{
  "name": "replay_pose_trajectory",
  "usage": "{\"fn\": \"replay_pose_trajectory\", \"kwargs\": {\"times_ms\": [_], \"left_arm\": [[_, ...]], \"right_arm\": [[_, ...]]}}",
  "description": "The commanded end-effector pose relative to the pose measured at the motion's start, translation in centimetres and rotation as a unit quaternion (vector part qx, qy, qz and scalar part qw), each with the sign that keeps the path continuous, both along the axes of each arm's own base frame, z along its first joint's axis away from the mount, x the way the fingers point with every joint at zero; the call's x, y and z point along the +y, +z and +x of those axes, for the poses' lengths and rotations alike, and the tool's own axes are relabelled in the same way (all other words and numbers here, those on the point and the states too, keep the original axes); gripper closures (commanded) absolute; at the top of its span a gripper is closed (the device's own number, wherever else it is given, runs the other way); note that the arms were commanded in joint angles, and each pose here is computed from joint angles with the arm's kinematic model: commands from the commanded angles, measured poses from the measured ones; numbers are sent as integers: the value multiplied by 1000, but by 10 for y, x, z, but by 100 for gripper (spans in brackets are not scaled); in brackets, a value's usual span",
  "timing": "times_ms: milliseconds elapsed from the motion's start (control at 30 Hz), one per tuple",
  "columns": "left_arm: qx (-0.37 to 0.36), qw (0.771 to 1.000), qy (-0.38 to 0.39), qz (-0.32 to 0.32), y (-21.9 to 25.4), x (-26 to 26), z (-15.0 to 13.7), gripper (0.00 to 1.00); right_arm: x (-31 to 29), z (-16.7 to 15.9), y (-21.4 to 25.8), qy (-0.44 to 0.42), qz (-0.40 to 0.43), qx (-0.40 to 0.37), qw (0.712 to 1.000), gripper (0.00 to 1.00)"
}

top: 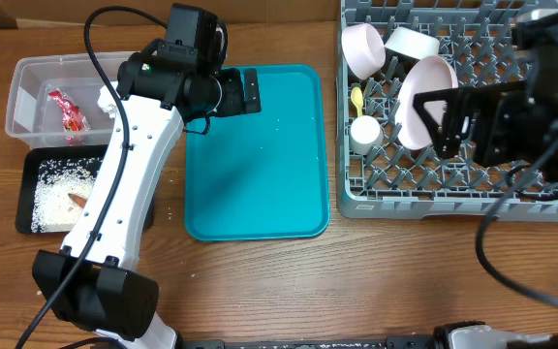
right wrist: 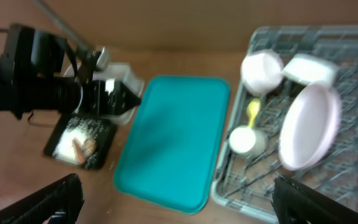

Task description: Sort waste into correct bins and load items into the dishwasher

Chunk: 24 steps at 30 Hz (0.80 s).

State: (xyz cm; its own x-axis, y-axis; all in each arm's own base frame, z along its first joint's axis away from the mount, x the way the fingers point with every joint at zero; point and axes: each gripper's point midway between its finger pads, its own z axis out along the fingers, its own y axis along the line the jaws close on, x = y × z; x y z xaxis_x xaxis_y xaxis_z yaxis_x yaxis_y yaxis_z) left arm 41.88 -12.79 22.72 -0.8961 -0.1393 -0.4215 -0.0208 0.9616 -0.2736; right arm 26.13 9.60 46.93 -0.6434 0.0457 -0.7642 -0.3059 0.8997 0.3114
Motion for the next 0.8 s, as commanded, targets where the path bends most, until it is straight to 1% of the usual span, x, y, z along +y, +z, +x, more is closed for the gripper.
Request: {"fn": "replay_pose_trajectory", "kwargs": {"times_ms": [0, 133, 267, 333, 500, 600, 767], "left_arm": [[-14, 1000, 3, -8, 12, -2, 0, 0], [-14, 1000, 3, -8, 12, -2, 0, 0], [-14, 1000, 3, -8, 12, -2, 0, 0], [-14, 1000, 3, -8, 12, -2, 0, 0], [-14, 1000, 3, -8, 12, -2, 0, 0], [-14, 1000, 3, -8, 12, -2, 0, 0], [-14, 1000, 3, -8, 12, -2, 0, 0]], "right_arm": [[-19, -10, 20, -38, -28, -70, 996, 0], [-32, -2, 28, -75, -31, -150, 985, 0], [-48, 5, 0, -108, -24, -210, 971, 0], [-57, 7, -24, -127, -24, -235, 963, 0], [-72, 0, -115, -155, -23, -284, 946, 0], [-77, -5, -163, -164, -20, -317, 934, 0], [-77, -10, -224, -165, -15, -347, 923, 0]]}}
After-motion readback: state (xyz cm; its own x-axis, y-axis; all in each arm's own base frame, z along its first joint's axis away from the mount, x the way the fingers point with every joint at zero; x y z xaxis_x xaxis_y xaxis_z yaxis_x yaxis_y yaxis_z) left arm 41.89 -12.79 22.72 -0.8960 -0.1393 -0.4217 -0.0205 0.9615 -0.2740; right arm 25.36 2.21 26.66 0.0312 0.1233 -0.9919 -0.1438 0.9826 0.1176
